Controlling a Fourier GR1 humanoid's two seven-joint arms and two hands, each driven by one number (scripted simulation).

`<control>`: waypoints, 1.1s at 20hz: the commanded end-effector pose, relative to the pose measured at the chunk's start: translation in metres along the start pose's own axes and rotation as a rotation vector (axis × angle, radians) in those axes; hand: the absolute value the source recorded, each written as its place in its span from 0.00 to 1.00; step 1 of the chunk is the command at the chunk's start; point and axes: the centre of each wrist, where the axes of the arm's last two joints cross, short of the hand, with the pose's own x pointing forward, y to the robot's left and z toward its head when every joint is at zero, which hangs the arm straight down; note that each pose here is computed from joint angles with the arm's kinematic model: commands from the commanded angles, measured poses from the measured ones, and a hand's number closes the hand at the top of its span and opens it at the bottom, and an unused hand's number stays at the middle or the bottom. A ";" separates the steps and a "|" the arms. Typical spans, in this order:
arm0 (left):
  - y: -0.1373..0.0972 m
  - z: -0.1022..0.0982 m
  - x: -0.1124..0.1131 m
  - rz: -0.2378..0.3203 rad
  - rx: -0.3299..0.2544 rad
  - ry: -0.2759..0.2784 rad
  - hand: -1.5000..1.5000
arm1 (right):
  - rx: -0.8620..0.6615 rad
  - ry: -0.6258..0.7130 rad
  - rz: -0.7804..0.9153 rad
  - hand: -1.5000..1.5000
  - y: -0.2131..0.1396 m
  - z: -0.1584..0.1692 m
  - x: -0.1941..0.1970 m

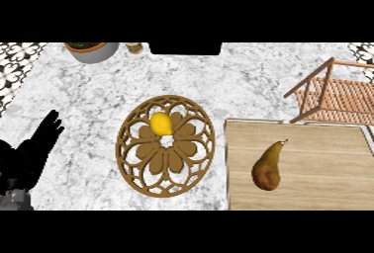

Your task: Pick the cupcake from the tray and place it in the tiered shelf

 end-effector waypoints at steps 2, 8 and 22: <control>0.006 -0.017 0.019 -0.011 0.015 -0.028 0.50 | -0.017 0.016 0.021 1.00 0.026 -0.023 -0.017; -0.018 -0.002 -0.001 -0.002 0.012 -0.002 0.50 | 0.015 0.049 -0.060 1.00 0.045 -0.038 -0.041; 0.010 -0.006 0.006 -0.015 -0.006 -0.015 0.50 | -0.009 0.112 -0.006 0.00 0.094 -0.056 -0.069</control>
